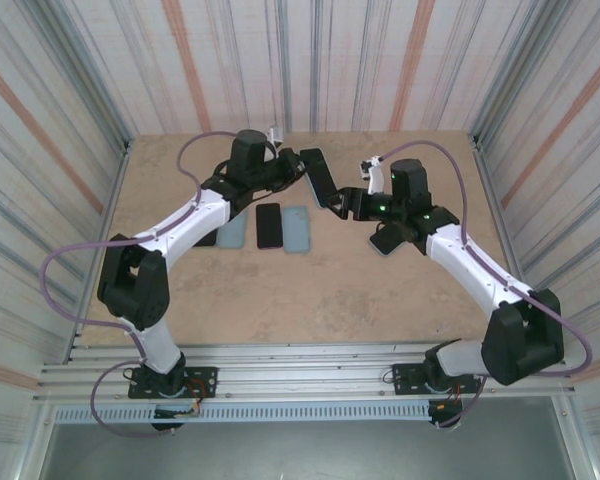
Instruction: Take the phone out of the phone case
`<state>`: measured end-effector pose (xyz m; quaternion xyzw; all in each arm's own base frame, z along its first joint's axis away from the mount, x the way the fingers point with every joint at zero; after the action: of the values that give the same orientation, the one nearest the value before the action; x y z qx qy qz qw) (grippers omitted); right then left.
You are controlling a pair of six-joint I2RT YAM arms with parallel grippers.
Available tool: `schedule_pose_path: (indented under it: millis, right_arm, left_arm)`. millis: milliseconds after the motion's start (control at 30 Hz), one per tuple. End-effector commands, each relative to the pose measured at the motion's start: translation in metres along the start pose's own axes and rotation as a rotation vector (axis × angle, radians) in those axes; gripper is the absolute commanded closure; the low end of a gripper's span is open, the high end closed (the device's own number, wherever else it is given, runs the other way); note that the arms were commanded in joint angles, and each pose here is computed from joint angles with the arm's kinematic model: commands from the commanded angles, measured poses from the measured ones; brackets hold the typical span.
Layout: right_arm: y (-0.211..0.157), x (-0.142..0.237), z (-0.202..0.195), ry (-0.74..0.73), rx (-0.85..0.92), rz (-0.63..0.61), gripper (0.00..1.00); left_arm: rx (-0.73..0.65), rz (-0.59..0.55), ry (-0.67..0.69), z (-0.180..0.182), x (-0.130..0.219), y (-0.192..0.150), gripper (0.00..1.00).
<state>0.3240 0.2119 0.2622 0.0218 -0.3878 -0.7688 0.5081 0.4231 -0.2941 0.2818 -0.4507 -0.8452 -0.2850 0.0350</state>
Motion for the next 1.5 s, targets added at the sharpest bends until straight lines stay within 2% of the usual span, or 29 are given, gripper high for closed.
schedule_pose_path:
  millis: [0,100,200,367,900,1033,1267,1467]
  right_arm:
    - [0.009,0.009,0.017,0.126,-0.149,-0.098,0.19]
    - [0.012,0.013,0.019,0.192,-0.251,-0.170,0.26]
    - [0.018,0.012,0.022,0.263,-0.343,-0.243,0.37]
    - [0.025,0.007,0.031,0.352,-0.423,-0.282,0.55]
    - [0.049,0.015,0.028,0.453,-0.480,-0.333,0.84]
    - [0.052,0.018,0.032,0.486,-0.452,-0.337,0.85]
    - [0.058,0.023,0.043,0.583,-0.377,-0.365,0.79]
    - [0.057,0.023,0.041,0.591,-0.360,-0.365,0.80]
  left_arm:
    - [0.056,-0.105,-0.154,-0.040,0.024,0.027,1.00]
    - [0.122,-0.142,-0.198,-0.044,0.029,0.030,1.00]
    - [0.167,-0.158,-0.231,-0.049,0.033,0.031,1.00]
    - [0.227,-0.159,-0.290,-0.061,0.034,0.028,1.00]
    - [0.314,-0.175,-0.398,-0.086,0.042,0.026,1.00]
    - [0.336,-0.192,-0.399,-0.087,0.046,0.026,1.00]
    - [0.388,-0.201,-0.408,-0.086,0.046,0.027,1.00]
    - [0.410,-0.200,-0.428,-0.086,0.043,0.030,1.00]
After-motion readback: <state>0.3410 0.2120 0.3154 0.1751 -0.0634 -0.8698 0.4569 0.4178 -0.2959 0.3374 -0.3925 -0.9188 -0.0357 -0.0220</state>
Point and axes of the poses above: each hand's point on the last joint's axis, 136 mm out from that joint toward the fingers, its own x axis back along the fingers, its own z axis along the line the jaws close on, y = z × x, the point moved 3 cm from there along x, back along the fingers, and after that the axes turned 1 degree about -x, right-handed, at the moved point
